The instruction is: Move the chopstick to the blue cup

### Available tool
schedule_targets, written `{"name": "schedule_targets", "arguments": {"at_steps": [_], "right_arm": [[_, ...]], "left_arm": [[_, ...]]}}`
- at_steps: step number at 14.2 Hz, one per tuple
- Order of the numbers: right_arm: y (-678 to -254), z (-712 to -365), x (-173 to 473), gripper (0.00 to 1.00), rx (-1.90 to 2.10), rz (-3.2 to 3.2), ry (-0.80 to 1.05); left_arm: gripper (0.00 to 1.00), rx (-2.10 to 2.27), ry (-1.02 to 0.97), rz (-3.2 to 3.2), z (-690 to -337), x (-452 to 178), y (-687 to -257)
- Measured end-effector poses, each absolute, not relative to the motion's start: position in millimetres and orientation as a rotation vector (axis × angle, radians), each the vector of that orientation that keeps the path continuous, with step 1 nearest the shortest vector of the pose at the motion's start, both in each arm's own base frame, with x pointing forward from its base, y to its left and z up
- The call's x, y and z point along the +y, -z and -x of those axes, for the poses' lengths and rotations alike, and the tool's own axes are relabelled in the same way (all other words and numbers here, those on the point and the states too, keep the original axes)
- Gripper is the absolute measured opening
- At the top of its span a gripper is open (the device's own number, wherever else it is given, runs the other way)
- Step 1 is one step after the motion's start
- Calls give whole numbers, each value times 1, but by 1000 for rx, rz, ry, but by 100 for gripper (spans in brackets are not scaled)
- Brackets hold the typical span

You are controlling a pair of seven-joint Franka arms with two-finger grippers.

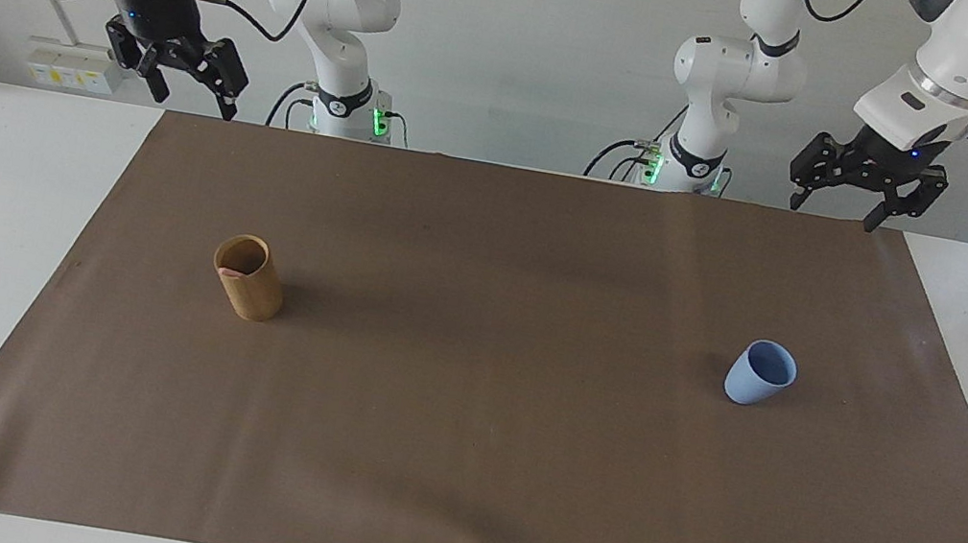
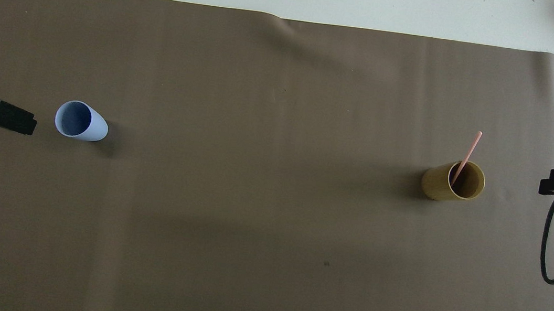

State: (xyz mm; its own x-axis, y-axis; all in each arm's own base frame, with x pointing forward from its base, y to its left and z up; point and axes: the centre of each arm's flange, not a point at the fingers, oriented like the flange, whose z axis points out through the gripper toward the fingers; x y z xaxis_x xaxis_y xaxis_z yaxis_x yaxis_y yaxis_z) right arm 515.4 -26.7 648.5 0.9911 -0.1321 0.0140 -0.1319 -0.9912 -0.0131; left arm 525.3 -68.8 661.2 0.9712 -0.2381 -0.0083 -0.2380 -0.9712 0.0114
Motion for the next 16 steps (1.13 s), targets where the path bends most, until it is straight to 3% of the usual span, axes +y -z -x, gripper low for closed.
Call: {"name": "schedule_targets", "arguments": {"at_steps": [16], "right_arm": [[-648,-514,-31,100,161,3161,22]], "left_arm": [[100,-390,17,-3107,-524,-74,-661]]}}
